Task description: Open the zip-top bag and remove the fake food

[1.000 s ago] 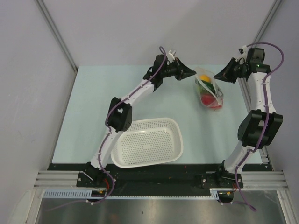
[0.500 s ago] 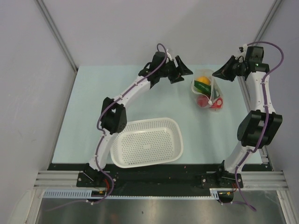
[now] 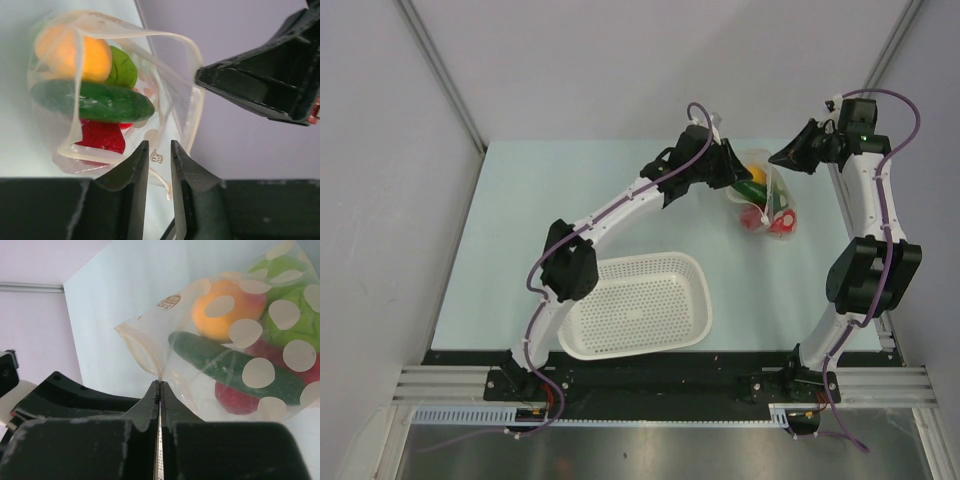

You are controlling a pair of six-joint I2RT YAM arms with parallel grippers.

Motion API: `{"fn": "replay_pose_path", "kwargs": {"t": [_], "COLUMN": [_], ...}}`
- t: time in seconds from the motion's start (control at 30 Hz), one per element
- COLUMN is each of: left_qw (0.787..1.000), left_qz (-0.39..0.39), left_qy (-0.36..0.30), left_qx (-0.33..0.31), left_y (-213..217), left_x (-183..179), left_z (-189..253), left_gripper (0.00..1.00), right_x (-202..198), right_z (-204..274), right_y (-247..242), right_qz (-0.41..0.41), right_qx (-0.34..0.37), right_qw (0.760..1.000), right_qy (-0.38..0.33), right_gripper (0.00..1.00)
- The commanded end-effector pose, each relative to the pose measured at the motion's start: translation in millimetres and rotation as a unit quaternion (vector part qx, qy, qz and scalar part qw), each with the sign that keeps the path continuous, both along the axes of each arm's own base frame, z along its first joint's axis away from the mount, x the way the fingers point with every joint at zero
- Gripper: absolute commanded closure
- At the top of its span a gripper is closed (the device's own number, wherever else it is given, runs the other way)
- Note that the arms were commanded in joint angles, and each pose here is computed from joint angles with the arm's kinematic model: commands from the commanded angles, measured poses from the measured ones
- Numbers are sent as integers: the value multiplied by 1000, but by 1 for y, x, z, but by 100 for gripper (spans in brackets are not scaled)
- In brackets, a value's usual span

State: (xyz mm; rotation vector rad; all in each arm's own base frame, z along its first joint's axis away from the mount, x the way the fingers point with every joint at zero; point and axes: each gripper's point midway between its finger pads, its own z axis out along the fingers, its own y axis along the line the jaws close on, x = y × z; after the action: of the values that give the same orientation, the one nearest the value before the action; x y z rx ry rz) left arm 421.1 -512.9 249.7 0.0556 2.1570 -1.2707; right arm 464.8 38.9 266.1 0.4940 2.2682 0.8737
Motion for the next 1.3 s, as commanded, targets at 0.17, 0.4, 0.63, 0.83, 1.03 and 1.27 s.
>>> {"fn": "replay_pose_path", "kwargs": {"t": [0.17,0.4,0.63,0.83,1.03,1.27], "left_qw": [973,963,949,941,939,934], "left_qz": [71,121,165,192,191,220], "left_qy": [186,221,261,274,282,273], "left_qx": [-114,-95,-71,-51,-45,-62], "left_y": [-22,-19,-9,0,-5,-8], "left_x": [6,15,19,21,23,39], "left_z": [-20,-39,-77,-94,-112,-121], "left_gripper": [49,45,35,28,25,33], "right_x": [-3,-10,-13,-15,-19,-25], "right_z": [28,37,37,40,34,36], "right_y": [9,24,28,30,34,37], "right_qz": [-15,-27,-40,-45,-40,-39], "right_qx": [5,20,31,33,41,43], "right_qw": [999,998,997,997,997,997], "right_qy": [-40,-58,-61,-61,-52,-53], "right_gripper": [100,100,100,100,100,100]}}
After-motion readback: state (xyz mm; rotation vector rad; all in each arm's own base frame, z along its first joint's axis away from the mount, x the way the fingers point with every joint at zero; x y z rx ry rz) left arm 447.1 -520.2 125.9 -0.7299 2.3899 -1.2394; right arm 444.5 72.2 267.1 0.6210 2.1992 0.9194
